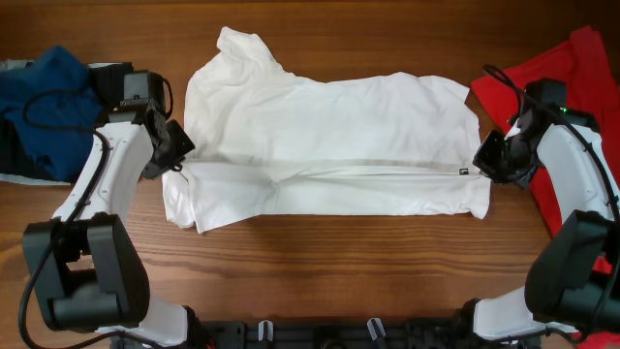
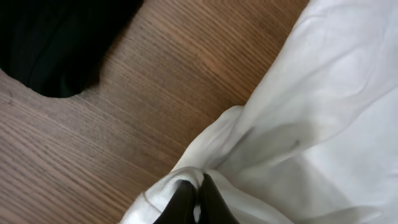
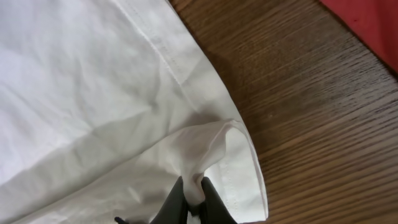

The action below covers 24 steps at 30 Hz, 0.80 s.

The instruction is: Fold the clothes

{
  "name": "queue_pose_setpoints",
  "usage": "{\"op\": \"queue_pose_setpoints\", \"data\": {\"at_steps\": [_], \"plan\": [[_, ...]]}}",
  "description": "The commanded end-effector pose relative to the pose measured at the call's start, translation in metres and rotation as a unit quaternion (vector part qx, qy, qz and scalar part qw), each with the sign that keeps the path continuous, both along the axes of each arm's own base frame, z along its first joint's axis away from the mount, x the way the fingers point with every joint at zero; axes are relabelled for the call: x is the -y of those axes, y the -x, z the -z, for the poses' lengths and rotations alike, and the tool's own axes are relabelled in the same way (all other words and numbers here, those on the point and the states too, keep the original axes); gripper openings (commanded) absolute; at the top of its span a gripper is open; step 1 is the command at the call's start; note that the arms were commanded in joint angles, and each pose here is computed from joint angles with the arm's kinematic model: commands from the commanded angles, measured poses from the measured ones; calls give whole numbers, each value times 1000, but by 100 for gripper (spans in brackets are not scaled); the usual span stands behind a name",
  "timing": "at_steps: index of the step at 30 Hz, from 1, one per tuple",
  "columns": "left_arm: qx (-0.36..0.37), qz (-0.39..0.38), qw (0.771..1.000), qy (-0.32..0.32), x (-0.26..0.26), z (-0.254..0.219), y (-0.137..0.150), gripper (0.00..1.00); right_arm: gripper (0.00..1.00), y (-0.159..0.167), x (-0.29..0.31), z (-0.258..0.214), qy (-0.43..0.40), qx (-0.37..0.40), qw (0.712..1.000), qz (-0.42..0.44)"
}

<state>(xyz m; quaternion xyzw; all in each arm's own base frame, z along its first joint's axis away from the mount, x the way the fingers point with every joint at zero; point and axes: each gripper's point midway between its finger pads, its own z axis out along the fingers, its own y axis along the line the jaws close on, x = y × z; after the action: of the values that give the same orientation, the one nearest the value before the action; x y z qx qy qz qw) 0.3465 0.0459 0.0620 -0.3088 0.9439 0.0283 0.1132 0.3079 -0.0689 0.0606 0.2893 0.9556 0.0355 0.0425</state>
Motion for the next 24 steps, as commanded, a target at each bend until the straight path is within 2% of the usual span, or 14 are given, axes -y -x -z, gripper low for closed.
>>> {"op": "queue_pose_setpoints", "data": {"at_steps": [1, 2, 3, 5, 7, 13, 18, 20, 24], "plan": [[2, -8, 1000, -12, -7, 1, -1, 6, 15, -1, -3, 3, -5, 0, 1000, -10], [4, -8, 1000, -12, -7, 1, -2, 15, 26, -1, -3, 3, -5, 0, 1000, -9], [5, -8, 1000, -12, -7, 1, -3, 29, 37, -2, -2, 3, -5, 1, 1000, -6], [6, -8, 1000, -12, -7, 0, -3, 57, 48, -3, -2, 3, -5, 3, 1000, -3], [11, -8, 1000, -12, -7, -3, -4, 67, 52, -2, -2, 3, -5, 1, 1000, 15], [45, -8, 999, -13, -6, -31, -6, 69, 53, 0, -2, 3, -7, -4, 1000, 14], [-11, 9, 997, 70, 25, -28, 27, 67, 52, 23, -23, 2, -58, -46, 997, -15], [-26, 12, 997, 74, 29, -21, 35, 64, 49, 30, -28, 2, -63, -61, 996, -19], [-53, 21, 995, 84, 38, -5, 52, 64, 49, 35, -37, 1, -64, -73, 995, -33]]}}
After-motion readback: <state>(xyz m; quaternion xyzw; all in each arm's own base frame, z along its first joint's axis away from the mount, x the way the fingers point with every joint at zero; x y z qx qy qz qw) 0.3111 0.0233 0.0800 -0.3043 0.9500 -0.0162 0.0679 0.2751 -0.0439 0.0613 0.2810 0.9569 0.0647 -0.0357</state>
